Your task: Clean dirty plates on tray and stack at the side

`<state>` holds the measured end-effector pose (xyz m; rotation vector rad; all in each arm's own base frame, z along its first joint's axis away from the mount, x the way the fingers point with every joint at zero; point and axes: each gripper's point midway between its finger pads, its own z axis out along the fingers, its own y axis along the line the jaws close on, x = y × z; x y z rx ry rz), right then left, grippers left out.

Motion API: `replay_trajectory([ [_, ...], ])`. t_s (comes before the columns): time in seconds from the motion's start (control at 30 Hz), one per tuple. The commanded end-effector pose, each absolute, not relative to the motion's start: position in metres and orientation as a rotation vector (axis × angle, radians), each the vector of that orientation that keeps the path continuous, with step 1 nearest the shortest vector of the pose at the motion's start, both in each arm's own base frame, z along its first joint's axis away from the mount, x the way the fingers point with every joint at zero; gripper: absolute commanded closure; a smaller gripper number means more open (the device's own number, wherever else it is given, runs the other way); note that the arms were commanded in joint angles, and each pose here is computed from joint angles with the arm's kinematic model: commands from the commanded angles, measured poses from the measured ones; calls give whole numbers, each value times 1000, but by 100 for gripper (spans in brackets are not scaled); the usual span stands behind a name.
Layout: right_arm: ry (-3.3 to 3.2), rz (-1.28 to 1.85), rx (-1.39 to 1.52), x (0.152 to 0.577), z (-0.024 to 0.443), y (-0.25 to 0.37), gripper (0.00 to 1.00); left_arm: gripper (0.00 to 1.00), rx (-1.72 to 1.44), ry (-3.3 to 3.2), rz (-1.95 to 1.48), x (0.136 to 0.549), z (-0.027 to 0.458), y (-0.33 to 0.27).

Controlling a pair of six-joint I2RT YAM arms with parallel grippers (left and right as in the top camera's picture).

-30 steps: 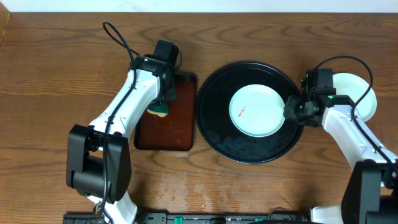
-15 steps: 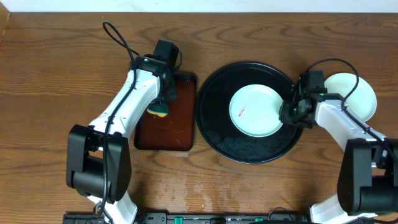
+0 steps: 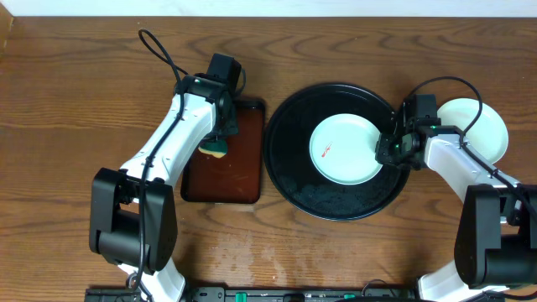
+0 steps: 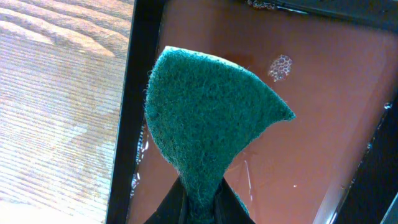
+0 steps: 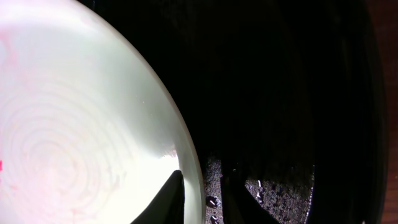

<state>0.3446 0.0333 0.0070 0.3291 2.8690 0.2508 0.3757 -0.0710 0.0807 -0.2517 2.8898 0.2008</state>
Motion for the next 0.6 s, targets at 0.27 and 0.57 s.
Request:
replay_trajectory([
  [0.27,2840,259,264,348,18,38,86,92,-263,2905,227,375,73,-66],
  [0.57,2838,256,239,348,19,38,90,92,-264,2908,228,375,72,-66],
])
